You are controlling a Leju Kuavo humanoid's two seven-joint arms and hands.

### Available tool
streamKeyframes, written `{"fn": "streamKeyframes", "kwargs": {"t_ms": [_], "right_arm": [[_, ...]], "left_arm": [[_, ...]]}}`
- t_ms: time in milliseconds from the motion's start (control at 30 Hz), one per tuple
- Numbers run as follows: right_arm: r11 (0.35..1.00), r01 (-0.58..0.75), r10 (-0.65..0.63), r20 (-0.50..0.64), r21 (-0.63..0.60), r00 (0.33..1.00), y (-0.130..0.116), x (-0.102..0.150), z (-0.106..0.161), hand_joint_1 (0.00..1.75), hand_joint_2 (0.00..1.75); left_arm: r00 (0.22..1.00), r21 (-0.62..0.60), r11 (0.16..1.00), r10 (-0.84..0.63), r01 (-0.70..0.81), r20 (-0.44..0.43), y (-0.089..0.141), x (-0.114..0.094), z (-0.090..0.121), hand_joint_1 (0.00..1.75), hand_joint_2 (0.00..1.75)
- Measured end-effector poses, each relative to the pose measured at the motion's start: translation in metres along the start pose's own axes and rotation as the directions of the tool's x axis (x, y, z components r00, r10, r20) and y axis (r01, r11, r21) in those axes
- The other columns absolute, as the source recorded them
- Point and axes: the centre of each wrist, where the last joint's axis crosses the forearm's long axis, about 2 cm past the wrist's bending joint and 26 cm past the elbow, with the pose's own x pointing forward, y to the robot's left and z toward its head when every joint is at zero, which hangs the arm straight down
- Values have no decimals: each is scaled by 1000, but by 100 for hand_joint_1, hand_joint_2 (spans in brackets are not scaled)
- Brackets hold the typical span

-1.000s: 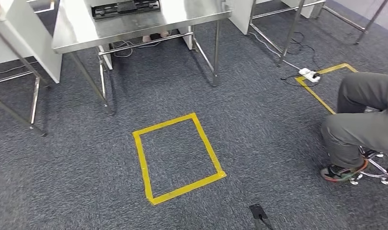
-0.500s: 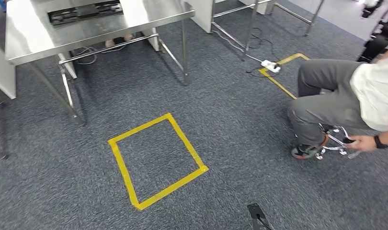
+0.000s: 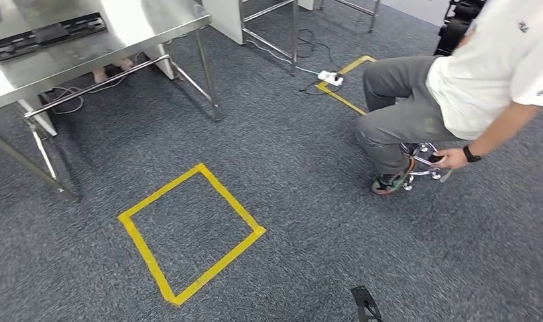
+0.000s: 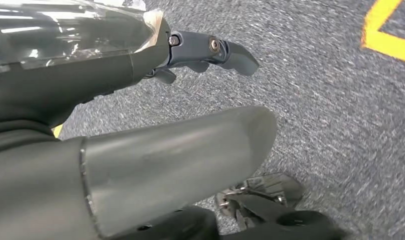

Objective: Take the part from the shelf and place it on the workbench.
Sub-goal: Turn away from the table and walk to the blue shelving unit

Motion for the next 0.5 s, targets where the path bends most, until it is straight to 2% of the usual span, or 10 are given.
{"fn": "streamKeyframes", "kwargs": {"t_ms": [500], "right_arm": [[1000, 0, 0, 3, 1, 1000, 1, 1, 1, 0, 0]], "left_arm": [[1000, 0, 1000, 0, 0, -1, 0, -1, 0, 0, 0]]}}
